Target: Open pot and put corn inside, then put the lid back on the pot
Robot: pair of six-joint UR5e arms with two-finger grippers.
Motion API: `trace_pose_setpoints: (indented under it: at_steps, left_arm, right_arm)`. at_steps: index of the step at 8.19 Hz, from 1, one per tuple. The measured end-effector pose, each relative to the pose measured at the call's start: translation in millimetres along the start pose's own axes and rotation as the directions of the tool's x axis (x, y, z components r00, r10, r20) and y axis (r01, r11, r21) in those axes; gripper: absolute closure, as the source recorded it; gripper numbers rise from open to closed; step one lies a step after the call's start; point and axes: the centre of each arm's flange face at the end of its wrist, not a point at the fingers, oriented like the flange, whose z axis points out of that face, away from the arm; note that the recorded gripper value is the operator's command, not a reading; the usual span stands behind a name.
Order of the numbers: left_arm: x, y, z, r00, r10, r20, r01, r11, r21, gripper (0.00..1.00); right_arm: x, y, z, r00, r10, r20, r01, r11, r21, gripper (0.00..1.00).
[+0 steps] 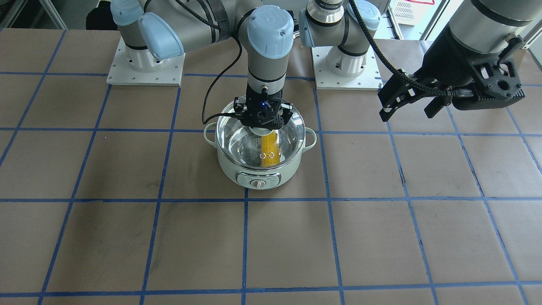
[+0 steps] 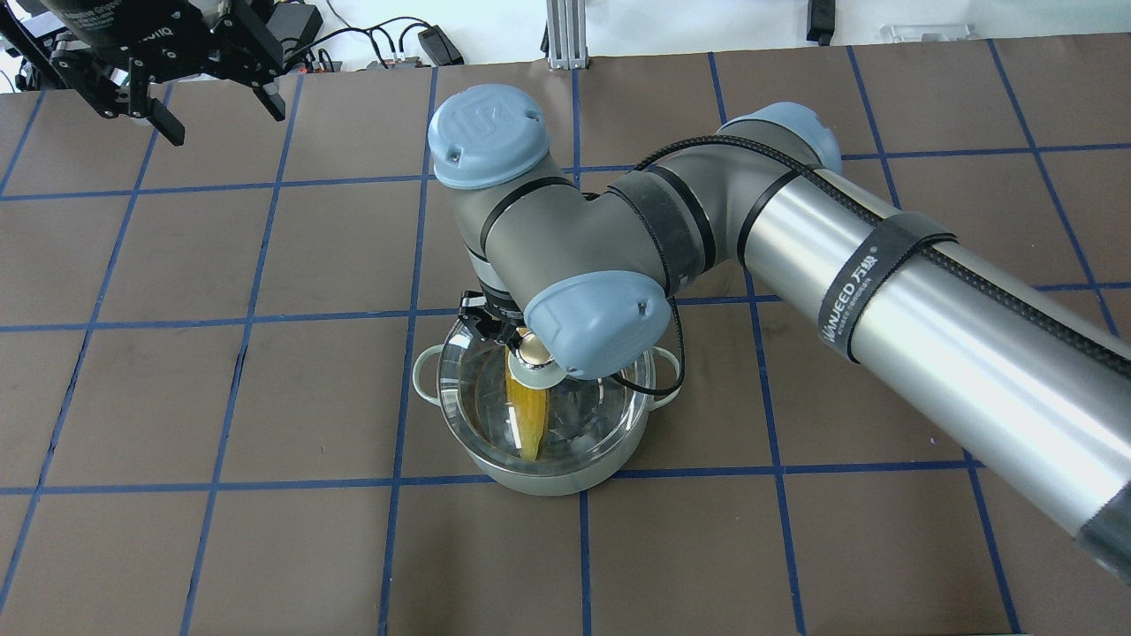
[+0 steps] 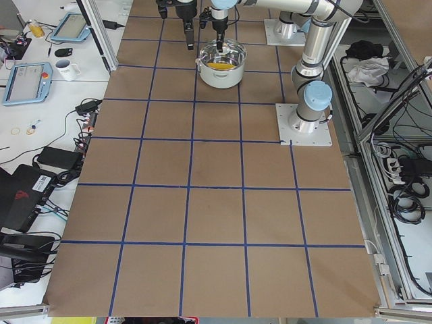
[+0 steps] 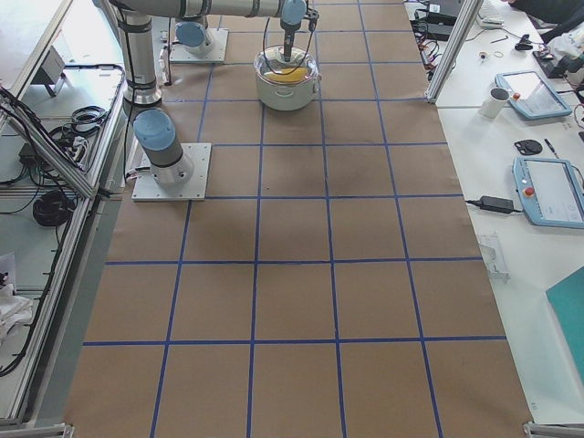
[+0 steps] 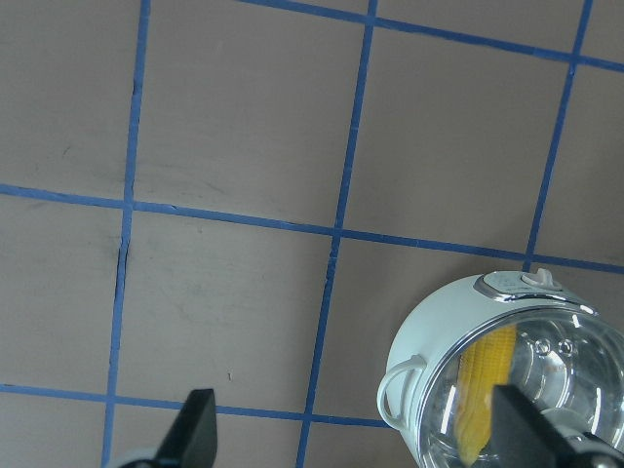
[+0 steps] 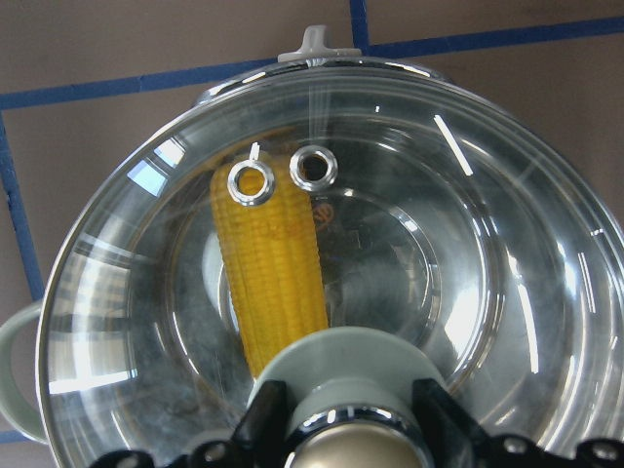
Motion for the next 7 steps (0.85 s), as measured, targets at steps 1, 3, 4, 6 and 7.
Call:
trace_pose_setpoints:
  at_steps: [1, 3, 4, 6, 7]
  left_arm:
    - [0.7, 0.0, 0.2, 1.000, -0.002, -0.007, 0.002, 1.000, -0.001, 0.00]
    - [1.3, 0.0, 0.4, 1.000, -0.004, -0.014, 0.004, 1.000, -0.001, 0.00]
    - [1.4, 0.0, 0.5, 1.000, -0.004, -0.015, 0.004, 1.000, -0.002, 0.00]
    - [1.4, 0.1, 1.6, 1.000, -0.002, -0.015, 0.002, 1.000, -0.004, 0.00]
    - [1.3, 0.1, 2.1, 1.000, -0.002, -0.015, 0.002, 1.000, -0.005, 0.00]
  right_arm:
    - [0.3, -0.7, -0.1, 1.000, -0.002, -0.004, 0.003, 1.000, 0.006, 1.00]
    - [0.4, -1.5, -0.4, 1.000, -0.019, -0.006, 0.019, 1.000, 0.013, 1.00]
    - [0.6, -2.1, -0.7, 1.000, -0.023, -0.005, 0.023, 1.000, 0.016, 1.00]
    - [0.7, -2.7, -1.1, 0.999, -0.034, -0.003, 0.034, 0.999, 0.019, 1.00]
    - [0.8, -2.7, -0.7, 0.999, -0.049, -0.004, 0.049, 0.999, 0.019, 1.00]
